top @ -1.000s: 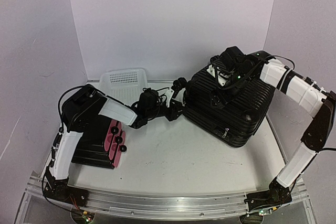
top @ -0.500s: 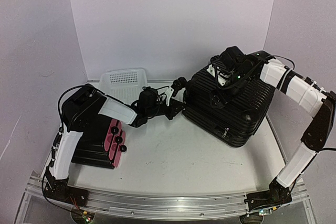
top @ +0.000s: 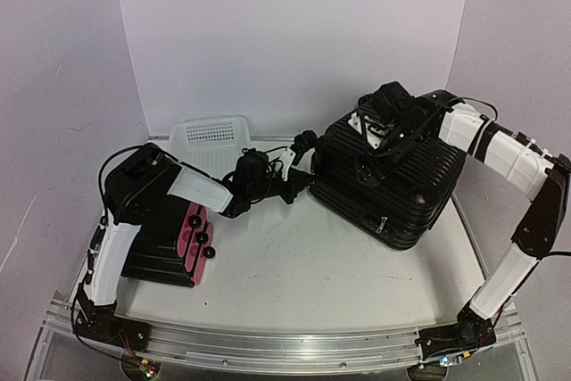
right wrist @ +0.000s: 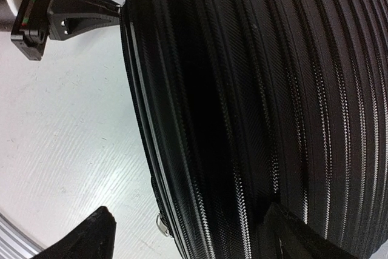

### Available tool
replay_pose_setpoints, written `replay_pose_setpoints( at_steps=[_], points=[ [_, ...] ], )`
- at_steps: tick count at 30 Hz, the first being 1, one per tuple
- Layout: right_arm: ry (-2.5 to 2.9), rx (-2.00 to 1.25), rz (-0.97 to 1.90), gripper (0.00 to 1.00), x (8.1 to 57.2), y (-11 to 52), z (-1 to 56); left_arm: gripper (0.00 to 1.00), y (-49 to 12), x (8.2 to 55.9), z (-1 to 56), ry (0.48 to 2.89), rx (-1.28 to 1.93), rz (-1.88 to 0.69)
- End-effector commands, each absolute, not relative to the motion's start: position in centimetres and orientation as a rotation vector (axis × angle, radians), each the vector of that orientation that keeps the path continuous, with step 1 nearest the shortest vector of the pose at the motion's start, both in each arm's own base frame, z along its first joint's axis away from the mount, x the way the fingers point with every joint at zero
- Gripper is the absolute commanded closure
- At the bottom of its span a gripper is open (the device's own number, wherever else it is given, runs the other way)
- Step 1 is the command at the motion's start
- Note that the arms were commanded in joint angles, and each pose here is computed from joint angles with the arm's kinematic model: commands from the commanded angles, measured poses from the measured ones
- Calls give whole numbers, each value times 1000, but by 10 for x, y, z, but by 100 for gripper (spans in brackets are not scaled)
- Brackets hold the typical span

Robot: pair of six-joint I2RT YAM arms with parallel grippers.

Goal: Open, take out, and arrange the luggage

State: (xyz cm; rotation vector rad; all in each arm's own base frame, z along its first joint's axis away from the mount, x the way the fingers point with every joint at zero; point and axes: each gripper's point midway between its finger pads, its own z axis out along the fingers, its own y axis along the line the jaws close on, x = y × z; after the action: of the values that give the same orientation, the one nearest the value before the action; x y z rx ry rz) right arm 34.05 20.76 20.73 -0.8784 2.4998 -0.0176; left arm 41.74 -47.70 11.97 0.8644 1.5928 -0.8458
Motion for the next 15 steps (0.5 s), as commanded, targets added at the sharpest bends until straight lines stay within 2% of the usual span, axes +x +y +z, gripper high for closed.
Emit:
replay_pose_setpoints(
  at_steps=[1, 9, 15],
  points=[
    [2511, -959, -66, 10, 337, 203, 206, 100, -452, 449, 171, 1515, 755, -845],
    [2400, -873, -62, 6, 385, 239, 246, 100, -506, 384, 185, 1492, 811, -990],
    [2316, -951, -2, 5, 406, 272, 259, 100, -525, 342, 197, 1479, 844, -1066]
  ],
)
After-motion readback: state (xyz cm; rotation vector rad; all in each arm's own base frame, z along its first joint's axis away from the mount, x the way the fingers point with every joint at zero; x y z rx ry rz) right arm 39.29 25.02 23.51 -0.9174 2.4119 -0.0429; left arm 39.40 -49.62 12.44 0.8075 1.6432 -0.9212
